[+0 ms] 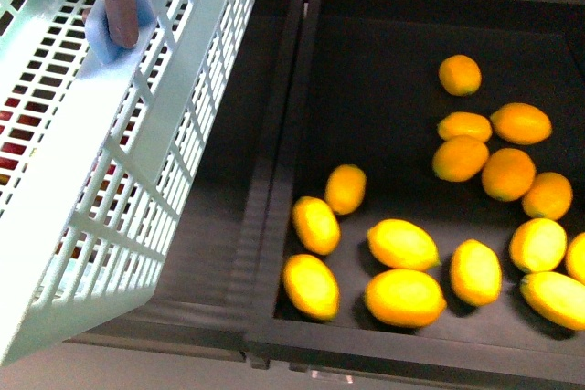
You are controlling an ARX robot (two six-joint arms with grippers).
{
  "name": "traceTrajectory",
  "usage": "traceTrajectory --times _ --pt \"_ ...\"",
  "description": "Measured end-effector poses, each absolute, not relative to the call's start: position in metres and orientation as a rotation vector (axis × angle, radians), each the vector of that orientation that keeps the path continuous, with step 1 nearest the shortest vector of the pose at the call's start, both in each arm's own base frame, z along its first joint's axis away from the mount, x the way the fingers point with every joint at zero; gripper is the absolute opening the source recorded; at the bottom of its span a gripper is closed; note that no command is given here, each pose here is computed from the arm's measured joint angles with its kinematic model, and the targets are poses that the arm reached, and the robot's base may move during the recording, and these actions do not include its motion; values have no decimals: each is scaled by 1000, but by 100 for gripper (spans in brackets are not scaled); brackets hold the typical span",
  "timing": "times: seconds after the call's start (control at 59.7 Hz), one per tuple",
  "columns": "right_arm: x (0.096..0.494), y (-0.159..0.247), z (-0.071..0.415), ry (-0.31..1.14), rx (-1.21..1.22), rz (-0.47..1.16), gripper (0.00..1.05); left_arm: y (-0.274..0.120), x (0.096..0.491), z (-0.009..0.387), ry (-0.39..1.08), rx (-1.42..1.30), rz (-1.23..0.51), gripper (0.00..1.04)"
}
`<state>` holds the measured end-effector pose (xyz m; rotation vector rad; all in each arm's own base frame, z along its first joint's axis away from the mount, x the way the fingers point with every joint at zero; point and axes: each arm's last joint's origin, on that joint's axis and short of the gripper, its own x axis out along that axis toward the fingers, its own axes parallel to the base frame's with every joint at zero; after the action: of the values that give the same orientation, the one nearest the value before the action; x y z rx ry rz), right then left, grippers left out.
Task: Pick lemon and mango into basket
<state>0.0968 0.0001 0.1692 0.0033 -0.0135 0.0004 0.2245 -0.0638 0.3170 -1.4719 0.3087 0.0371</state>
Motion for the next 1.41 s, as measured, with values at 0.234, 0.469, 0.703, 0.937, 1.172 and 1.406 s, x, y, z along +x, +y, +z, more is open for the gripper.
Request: traceTrajectory --times 0.234,0.469,0.703,0.937,1.172,1.406 --pt "97 0 169 -14 3 1 96 -64 224 317 309 -1472 37 4" --pt "97 0 169 -12 3 8 96 -61 225 317 285 -1465 59 4" --pt "97 0 169 -13 3 3 96 -63 224 317 307 -1465 36 4" --pt "97 0 169 -13 3 3 96 -77 255 320 550 -1041 225 4" --pt "97 0 169 -13 3 3 96 -120 331 302 636 -1004 79 4" --pt "97 0 169 -13 3 3 96 -207 365 288 809 -1057 -174 4"
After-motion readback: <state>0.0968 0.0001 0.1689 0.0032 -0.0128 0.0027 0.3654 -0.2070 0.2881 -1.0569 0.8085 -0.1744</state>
